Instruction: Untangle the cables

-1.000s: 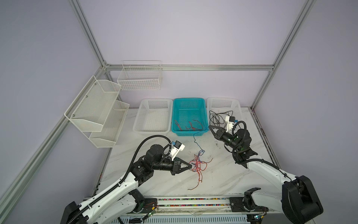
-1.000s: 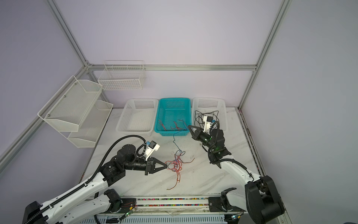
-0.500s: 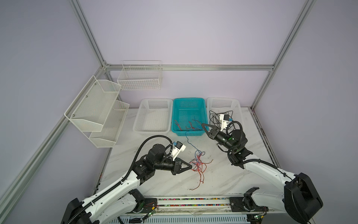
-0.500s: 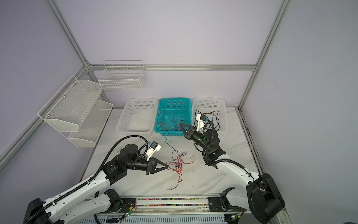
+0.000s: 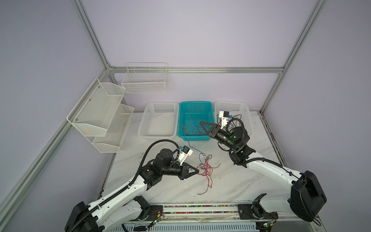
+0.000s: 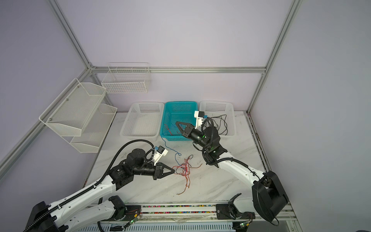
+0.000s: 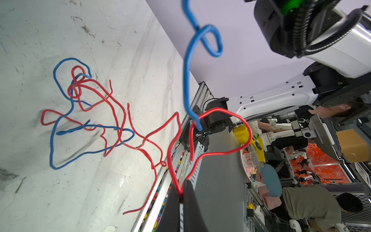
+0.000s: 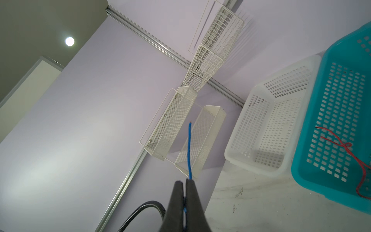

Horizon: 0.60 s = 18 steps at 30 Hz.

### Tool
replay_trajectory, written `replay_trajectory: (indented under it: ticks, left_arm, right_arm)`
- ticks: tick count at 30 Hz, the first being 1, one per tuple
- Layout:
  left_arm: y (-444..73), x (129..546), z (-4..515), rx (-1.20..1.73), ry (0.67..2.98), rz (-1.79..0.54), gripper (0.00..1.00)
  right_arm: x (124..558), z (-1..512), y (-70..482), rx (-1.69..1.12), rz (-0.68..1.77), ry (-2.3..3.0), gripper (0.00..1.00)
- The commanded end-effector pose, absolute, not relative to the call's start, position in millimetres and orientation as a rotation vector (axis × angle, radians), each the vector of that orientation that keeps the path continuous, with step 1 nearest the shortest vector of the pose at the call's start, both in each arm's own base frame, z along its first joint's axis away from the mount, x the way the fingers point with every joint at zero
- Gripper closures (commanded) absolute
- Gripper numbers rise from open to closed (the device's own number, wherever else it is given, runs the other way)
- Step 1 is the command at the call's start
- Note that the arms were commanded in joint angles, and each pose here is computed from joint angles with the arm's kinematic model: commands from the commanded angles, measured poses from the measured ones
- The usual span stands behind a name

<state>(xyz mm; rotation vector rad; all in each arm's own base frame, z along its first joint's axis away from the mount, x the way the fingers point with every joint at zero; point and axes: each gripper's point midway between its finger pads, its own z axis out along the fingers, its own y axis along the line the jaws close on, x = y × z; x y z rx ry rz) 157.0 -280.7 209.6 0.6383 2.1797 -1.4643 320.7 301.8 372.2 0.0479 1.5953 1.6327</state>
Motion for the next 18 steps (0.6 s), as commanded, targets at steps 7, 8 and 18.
replay_trajectory:
  ticks: [7,8,18]
  left_arm:
    - [-279.2,170.6,199.8,0.620,2.168,-1.359,1.00]
    - [-278.3,172.7,196.6,0.608,2.178,-1.343,1.00]
    - [-274.3,186.9,171.1,0.538,2.252,-1.262,1.00]
  right_arm:
    - [285.1,462.6,278.7,0.026,1.728,1.443,1.00]
    - [280.7,469.1,275.3,0.023,1.732,1.431,1.00]
    - [242.3,525.6,257.0,-0.058,1.772,1.336,1.00]
